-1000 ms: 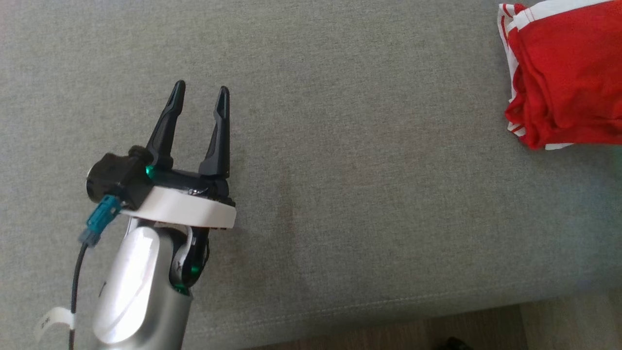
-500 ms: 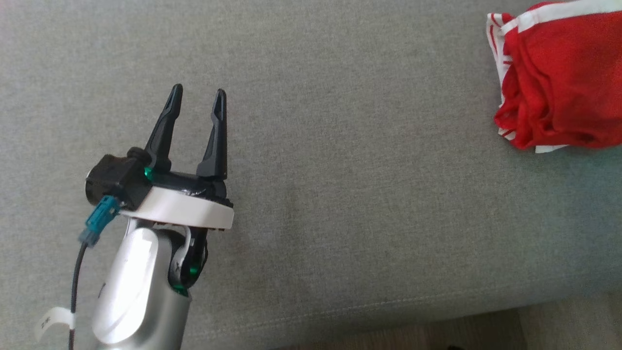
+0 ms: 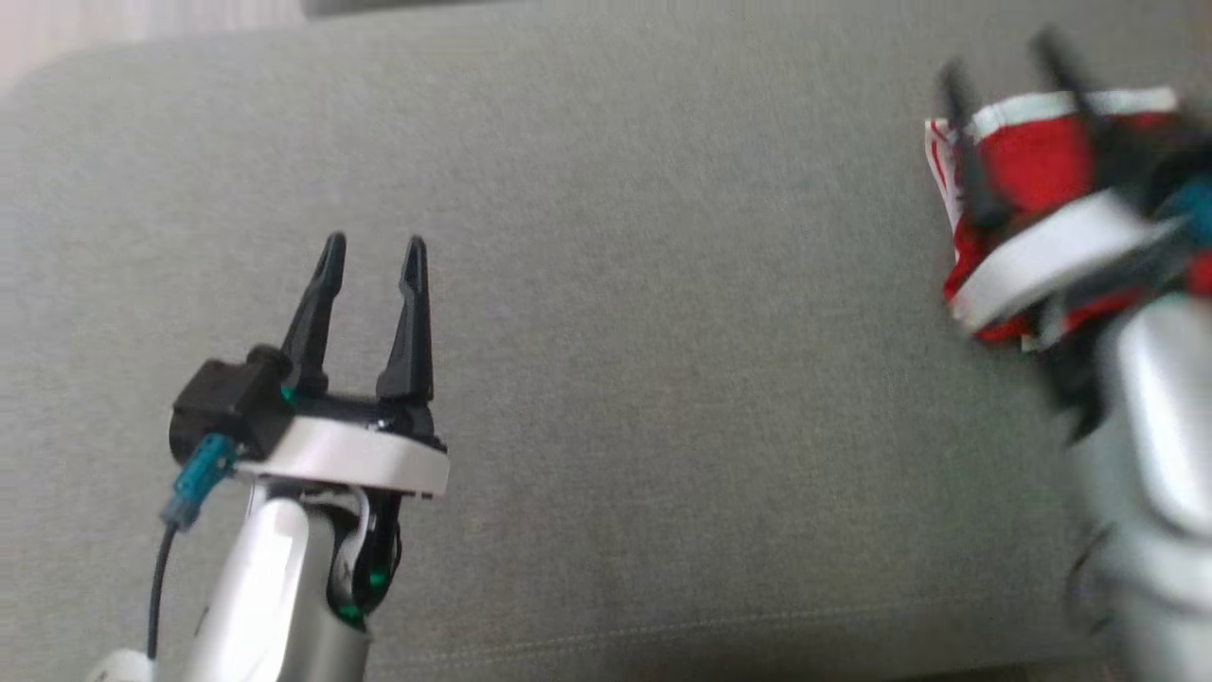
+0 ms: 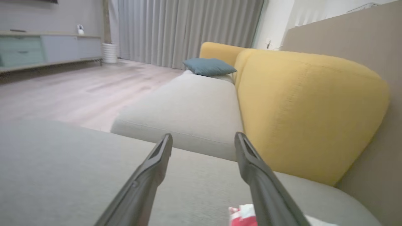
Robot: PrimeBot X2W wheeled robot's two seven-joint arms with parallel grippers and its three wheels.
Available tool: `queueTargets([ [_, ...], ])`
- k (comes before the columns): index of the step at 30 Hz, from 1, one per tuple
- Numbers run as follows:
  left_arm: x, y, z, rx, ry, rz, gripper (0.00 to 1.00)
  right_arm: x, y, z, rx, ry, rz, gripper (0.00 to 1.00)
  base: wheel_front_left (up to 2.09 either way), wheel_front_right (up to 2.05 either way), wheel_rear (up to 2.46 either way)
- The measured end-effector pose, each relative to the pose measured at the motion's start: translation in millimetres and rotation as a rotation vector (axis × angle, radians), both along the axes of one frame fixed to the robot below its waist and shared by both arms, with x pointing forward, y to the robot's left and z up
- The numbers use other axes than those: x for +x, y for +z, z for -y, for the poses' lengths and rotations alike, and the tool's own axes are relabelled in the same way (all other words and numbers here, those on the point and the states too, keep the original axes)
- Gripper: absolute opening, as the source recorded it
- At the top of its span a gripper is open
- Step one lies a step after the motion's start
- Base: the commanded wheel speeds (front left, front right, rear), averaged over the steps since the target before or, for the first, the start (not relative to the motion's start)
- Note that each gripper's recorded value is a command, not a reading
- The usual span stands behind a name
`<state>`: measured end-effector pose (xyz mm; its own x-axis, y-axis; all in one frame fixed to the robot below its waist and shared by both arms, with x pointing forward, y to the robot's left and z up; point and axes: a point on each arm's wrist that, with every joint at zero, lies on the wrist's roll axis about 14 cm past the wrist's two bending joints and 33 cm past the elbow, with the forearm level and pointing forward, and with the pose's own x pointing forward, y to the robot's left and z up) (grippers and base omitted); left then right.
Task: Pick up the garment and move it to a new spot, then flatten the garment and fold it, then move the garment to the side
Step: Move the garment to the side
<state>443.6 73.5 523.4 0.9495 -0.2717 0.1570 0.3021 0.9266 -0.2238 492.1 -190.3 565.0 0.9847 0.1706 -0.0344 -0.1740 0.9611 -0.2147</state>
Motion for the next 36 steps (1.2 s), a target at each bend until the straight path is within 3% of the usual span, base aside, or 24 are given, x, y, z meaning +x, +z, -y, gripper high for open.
queueTargets([
  [8,-37.8,10.8,-28.8,0.007,0.087,0.009,1.00,-58.3,-23.1,-68.5,0.236,0.101,0.067,1.00,0.00,0.00,0.00],
  [11,-50.4,8.9,-39.6,-0.008,0.122,-0.004,1.00,-74.5,-23.7,-70.3,0.326,0.087,0.108,1.00,0.00,0.00,0.00],
  [17,-72.0,1.4,-45.3,0.004,0.138,-0.025,1.00,-102.3,-52.9,-54.6,0.395,0.016,0.052,1.00,0.00,0.00,0.00],
  [36,-85.2,-2.4,-42.0,0.012,0.135,-0.035,1.00,-126.6,-66.2,-56.9,0.369,0.018,0.024,1.00,0.00,0.00,0.00],
])
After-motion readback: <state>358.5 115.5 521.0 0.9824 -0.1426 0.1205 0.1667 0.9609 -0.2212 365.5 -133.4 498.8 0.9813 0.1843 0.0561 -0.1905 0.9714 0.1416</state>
